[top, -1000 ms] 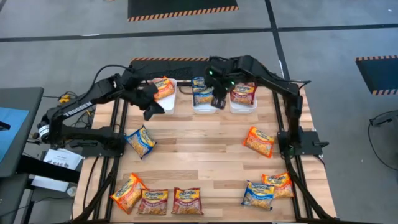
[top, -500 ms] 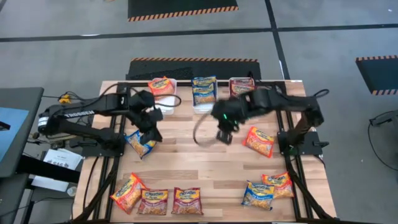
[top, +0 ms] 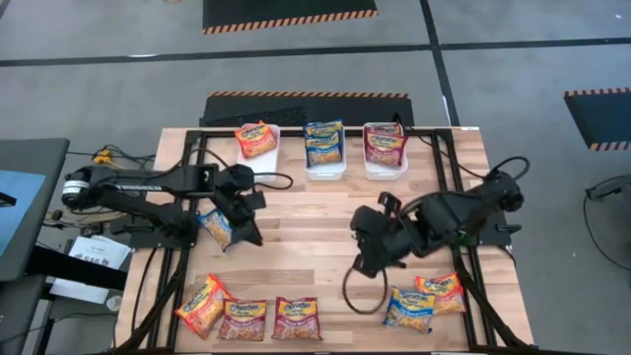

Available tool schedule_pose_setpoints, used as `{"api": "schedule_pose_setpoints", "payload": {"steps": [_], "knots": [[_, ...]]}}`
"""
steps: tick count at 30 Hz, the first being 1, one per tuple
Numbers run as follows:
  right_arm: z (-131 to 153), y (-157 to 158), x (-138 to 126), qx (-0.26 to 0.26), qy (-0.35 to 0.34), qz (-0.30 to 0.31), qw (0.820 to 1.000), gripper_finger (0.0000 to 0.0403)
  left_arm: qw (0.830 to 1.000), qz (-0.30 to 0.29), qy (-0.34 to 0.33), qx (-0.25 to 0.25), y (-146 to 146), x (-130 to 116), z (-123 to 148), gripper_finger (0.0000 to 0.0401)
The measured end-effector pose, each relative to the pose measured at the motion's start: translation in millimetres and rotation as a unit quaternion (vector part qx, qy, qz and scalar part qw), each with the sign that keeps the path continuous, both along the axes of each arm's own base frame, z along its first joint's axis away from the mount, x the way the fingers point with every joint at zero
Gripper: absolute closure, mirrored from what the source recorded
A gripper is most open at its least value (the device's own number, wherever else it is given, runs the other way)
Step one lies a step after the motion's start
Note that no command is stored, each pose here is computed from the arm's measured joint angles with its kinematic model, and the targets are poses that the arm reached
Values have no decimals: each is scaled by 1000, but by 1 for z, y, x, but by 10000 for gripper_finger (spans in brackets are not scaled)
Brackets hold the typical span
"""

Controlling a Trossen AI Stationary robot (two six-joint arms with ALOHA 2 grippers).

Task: Sort Maruchan noodles
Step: Put the red noodle pack into the right white bin

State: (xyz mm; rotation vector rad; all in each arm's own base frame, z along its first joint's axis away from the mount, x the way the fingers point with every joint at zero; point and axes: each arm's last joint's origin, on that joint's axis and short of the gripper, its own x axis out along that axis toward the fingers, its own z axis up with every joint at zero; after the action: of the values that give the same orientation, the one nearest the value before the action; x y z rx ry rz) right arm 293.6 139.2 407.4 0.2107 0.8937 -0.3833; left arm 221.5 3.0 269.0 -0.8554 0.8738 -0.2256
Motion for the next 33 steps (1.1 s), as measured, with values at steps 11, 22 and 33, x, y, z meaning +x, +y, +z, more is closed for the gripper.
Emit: {"api": "schedule_pose_setpoints", "payload": {"steps": [11,22,33], "knots": [[-4,25,-15,-23,-18,-24,999,282,999,-47,-15,3,-44,41,-34,265],[-5,27,-19,-28,-6,-17,999,282,997,-73,-7,-25,-79,75,-76,265],[-5,30,-20,-18,-1,-10,1000,282,995,-93,4,-43,-102,88,-107,265]]}}
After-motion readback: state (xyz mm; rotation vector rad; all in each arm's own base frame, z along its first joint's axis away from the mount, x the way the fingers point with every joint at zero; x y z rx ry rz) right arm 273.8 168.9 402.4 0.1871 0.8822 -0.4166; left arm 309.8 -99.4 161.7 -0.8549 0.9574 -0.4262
